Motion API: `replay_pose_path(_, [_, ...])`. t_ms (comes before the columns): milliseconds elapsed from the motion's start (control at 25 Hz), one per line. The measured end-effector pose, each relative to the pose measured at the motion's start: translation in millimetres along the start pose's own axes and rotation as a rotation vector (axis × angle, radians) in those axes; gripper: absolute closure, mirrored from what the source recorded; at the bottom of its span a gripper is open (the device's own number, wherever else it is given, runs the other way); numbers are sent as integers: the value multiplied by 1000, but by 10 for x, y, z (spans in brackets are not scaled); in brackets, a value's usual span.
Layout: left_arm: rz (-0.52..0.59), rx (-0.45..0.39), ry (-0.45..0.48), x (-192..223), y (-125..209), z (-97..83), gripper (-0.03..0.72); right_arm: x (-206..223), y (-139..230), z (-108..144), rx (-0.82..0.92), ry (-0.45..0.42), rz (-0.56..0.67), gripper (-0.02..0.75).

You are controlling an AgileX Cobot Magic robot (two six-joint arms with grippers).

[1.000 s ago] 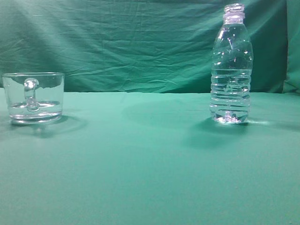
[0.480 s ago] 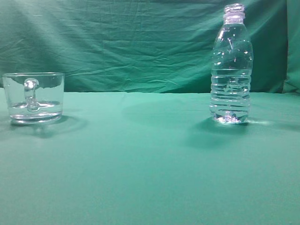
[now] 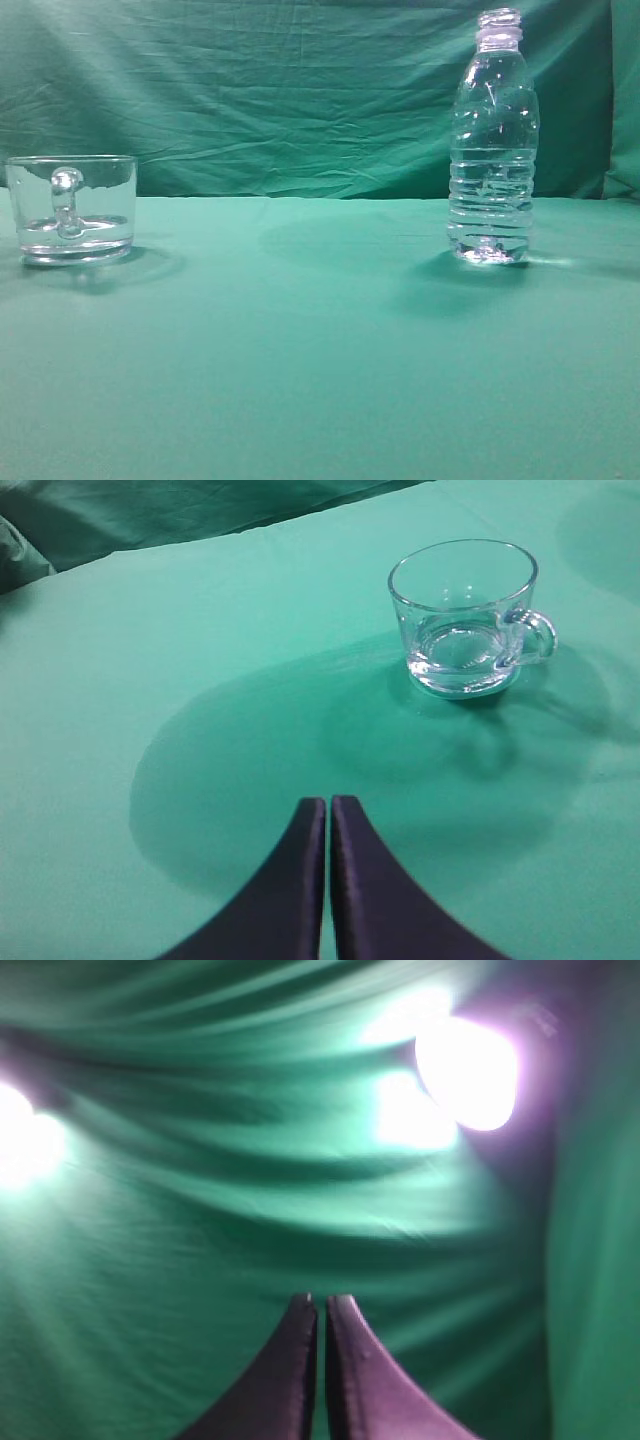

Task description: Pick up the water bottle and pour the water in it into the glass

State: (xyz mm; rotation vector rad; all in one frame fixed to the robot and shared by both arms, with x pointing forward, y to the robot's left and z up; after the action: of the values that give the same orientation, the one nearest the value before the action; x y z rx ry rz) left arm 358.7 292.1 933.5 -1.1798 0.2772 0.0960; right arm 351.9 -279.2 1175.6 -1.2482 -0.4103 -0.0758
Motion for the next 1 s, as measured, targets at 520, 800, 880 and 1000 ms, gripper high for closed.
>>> replay_pose_path(520, [0, 0, 0, 0, 0, 0, 688, -517, 1318, -314, -132, 61, 457, 738])
replay_pose_path(800, [0, 0, 0, 0, 0, 0, 688, -672, 1846, -568, -130, 167, 527, 738])
replay_pose_path(880, [0, 0, 0, 0, 0, 0, 688, -726, 2001, -638, -124, 198, 558, 738])
replay_pose_path(1000, [0, 0, 0, 0, 0, 0, 688, -793, 2200, -714, -98, 230, 596, 738])
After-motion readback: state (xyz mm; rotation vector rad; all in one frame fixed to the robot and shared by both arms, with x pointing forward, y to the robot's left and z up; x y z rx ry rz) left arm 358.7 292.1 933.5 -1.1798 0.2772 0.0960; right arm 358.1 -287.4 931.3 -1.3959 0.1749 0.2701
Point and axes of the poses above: a point on each arm's last joint axis where the gripper is mounted, x pointing out along that axis toward the gripper, z along the wrist's bending axis when the last joint is at zero, y = z × x, the point moved 7 cm from there along x, pointing out along that axis toward the gripper, and after that the axes turned 11 degrees about x, right-handed, at the moved point
